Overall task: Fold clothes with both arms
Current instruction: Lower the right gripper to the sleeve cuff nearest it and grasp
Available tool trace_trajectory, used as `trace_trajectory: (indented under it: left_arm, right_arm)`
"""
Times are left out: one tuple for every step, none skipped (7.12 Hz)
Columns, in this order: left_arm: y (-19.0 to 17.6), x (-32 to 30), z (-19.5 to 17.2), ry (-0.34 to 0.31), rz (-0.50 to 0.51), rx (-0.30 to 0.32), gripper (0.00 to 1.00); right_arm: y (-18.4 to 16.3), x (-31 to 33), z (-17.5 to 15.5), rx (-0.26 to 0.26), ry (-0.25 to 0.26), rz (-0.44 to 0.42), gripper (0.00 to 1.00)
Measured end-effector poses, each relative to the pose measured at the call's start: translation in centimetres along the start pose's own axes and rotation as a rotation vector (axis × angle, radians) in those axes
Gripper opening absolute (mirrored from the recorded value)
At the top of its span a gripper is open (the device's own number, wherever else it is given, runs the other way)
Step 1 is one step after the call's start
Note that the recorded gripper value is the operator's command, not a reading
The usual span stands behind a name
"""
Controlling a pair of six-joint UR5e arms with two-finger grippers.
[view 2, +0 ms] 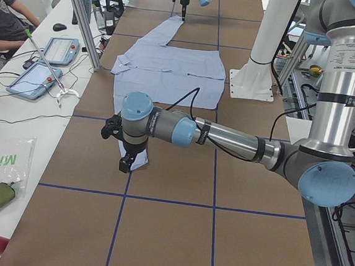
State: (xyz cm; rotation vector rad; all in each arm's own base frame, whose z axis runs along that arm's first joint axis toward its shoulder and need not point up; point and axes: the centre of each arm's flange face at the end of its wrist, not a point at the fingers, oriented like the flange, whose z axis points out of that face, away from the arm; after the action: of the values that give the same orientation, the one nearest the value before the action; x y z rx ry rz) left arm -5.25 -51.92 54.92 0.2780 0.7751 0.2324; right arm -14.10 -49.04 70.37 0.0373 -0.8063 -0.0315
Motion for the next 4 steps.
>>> trace_trajectory:
  left_arm:
    - [0.0, 0.0, 0.0, 0.0, 0.0, 0.0, 1.0]
    - [-0.01, 0.04, -0.04, 0.0, 0.0, 0.001, 1.0]
    - [-0.02, 0.07, -0.07, 0.0, 0.0, 0.001, 1.0]
    - [-0.03, 0.1, -0.11, 0.0, 0.001, 0.001, 1.0]
  right_arm:
    - [-0.04, -0.07, 0.0, -0.002, -0.001, 0.0, 0.45]
    - [-0.09, -0.13, -0.03, -0.002, -0.001, -0.001, 0.44]
    - [-0.12, -0.19, -0.06, -0.002, -0.002, -0.002, 0.44]
    - [-0.14, -0.26, -0.11, -0.001, -0.003, -0.002, 0.44]
